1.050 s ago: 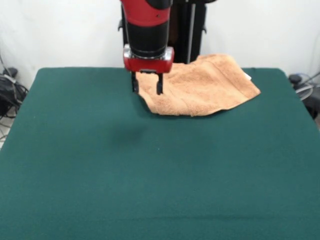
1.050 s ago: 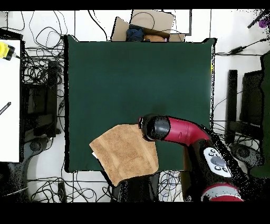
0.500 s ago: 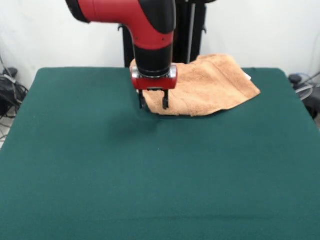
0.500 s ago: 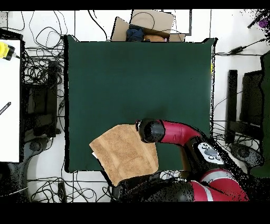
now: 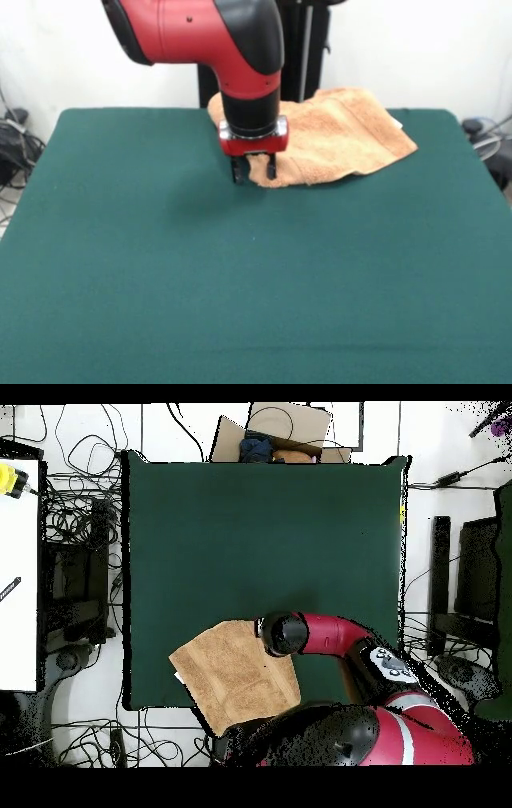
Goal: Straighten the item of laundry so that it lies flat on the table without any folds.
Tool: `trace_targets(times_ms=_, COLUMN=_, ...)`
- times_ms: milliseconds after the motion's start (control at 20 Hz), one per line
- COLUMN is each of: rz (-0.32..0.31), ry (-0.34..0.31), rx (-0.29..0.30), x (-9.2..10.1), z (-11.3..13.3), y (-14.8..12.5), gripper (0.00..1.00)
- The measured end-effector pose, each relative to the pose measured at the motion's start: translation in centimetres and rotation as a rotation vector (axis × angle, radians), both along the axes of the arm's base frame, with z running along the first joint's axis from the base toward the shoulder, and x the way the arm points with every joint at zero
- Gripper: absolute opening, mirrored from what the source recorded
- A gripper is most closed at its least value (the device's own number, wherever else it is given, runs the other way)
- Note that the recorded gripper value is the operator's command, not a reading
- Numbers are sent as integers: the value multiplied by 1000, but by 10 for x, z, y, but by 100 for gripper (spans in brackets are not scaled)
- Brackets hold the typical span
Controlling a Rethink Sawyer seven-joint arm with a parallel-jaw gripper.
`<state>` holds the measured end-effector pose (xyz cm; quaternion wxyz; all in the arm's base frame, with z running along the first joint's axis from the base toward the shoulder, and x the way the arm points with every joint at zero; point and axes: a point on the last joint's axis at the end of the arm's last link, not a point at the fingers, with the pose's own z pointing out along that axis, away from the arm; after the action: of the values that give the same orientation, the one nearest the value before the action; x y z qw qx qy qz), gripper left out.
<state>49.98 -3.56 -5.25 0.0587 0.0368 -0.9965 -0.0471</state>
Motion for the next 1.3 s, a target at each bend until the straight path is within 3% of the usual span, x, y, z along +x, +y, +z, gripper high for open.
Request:
trace_targets(times_ms=500, rz=14, ry=11, rx=8, x=2, z=-1, y=-1, gripper=100)
trace_targets(times_ms=550, rz=15, ry=15, rx=12, x=3, z=-1, y=1, gripper=0)
trace_targets(times_ms=1300, rz=29, ry=41, rx=19, x=6, z=0, y=7, gripper=0)
